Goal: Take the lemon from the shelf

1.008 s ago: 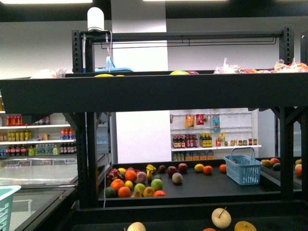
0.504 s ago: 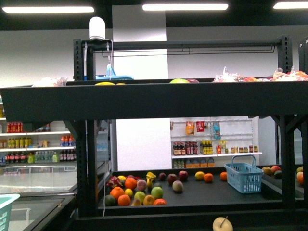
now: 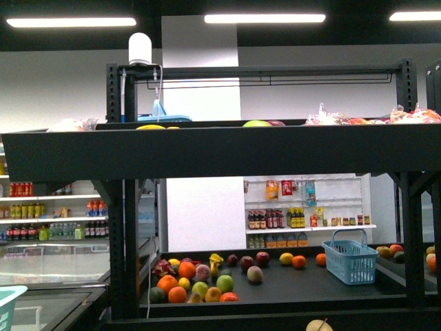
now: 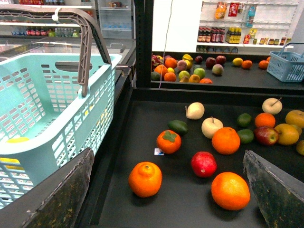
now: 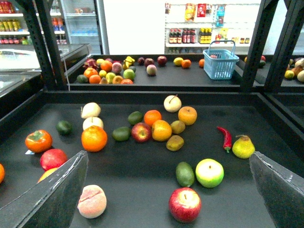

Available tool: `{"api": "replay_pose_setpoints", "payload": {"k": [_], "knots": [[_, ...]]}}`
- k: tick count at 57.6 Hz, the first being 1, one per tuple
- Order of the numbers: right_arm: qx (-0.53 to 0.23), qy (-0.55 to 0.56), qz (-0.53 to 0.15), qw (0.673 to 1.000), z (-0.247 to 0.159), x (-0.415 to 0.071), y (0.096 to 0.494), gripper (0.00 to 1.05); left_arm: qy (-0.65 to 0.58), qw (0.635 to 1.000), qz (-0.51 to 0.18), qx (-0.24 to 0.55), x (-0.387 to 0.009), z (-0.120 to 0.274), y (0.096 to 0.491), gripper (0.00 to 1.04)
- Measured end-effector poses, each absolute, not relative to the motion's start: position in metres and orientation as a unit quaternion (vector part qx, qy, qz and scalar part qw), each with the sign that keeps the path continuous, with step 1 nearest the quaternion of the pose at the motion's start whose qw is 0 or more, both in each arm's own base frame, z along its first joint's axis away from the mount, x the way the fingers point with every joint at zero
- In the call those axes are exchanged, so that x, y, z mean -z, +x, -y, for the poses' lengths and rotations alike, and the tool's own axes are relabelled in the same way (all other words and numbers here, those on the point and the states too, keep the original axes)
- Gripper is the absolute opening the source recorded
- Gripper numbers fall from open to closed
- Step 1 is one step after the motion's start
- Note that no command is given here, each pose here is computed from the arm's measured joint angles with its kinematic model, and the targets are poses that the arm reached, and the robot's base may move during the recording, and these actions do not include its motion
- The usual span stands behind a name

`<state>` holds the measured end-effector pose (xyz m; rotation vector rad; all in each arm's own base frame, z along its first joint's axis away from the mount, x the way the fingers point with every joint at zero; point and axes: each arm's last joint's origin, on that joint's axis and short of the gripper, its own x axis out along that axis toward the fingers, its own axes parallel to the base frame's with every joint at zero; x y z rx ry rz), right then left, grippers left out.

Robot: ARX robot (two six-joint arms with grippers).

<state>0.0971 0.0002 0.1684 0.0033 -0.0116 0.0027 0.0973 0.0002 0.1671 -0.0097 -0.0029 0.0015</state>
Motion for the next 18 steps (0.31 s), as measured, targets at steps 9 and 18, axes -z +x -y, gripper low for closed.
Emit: {"api": "replay_pose_setpoints", "payload": {"k": [9,18], "knots": [[-0.001,0.002,0.006,1.0,-0.0002,-0.1684,0.0971,1.02,-0.005,1.0,0.001,-0.001,-0.1671,-0.0002,0.0973,0.97],[-0.001,0.002,0.006,1.0,-0.0002,-0.1684,0.0971,1.02,-0.005,1.0,0.001,-0.001,-0.1671,-0.0002,0.0973,0.97]]}}
